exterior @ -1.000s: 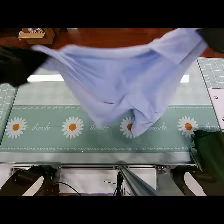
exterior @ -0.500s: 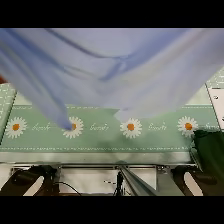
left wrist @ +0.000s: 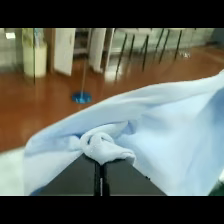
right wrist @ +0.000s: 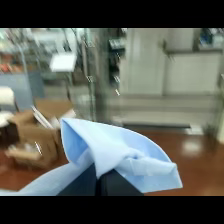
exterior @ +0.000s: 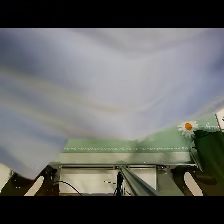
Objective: Fold the shirts.
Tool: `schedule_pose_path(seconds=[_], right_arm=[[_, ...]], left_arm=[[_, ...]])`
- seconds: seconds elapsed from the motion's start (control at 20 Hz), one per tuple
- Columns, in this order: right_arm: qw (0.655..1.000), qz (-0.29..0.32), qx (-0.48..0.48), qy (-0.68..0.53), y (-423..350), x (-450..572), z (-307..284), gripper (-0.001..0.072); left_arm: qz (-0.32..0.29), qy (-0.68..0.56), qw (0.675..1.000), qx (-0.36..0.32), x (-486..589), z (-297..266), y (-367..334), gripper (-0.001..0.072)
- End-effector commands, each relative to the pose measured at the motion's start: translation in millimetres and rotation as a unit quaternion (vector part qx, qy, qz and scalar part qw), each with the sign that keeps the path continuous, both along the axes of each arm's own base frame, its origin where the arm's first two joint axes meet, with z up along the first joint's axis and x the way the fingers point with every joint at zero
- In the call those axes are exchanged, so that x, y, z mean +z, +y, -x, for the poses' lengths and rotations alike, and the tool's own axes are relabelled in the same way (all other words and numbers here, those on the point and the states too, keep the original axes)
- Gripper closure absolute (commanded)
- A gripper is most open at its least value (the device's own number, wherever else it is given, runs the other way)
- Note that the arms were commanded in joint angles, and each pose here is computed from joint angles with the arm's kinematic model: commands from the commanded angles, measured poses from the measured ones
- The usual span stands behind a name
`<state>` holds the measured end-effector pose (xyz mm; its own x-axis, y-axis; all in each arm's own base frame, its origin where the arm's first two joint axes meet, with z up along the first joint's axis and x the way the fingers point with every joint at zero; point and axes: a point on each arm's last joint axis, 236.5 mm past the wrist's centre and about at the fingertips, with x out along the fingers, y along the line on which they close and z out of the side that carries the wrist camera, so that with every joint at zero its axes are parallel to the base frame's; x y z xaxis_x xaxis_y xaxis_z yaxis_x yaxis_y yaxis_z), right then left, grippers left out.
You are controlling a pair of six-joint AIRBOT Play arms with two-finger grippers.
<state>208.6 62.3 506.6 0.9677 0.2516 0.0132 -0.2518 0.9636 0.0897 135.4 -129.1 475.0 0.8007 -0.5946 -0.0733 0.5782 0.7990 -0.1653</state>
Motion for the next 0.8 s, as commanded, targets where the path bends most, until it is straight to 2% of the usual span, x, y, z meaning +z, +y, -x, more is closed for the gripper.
schedule_pose_path(seconds=[0.0, 0.15, 0.3, 0.45, 0.6, 0.75], right_arm=[[0.982, 0.052, -0.072, 0.167, -37, -78, 8, 0.0689], [0.924, 0.09, -0.067, 0.365, -51, -162, 12, 0.0688], [0.901, 0.096, -0.045, 0.421, -53, -192, -33, 0.0688], [0.888, 0.092, -0.04, 0.448, -63, -229, -117, 0.0688], [0.892, 0.059, -0.026, 0.448, -64, -281, -219, 0.0688], [0.878, 0.01, 0.009, 0.479, -49, -351, -280, 0.0688]], left_arm=[[-0.028, 0.129, 0.991, 0.005, -55, 8, 4, 0.0688], [-0.066, 0.227, 0.971, 0.025, -107, -5, 12, 0.0688], [-0.103, 0.321, 0.94, 0.045, -174, -34, 18, 0.0688], [-0.134, 0.35, 0.924, 0.072, -237, -85, 23, 0.0687], [-0.156, 0.331, 0.925, 0.098, -281, -149, 26, 0.0687], [-0.219, 0.305, 0.92, 0.116, -323, -211, 36, 0.0686]])
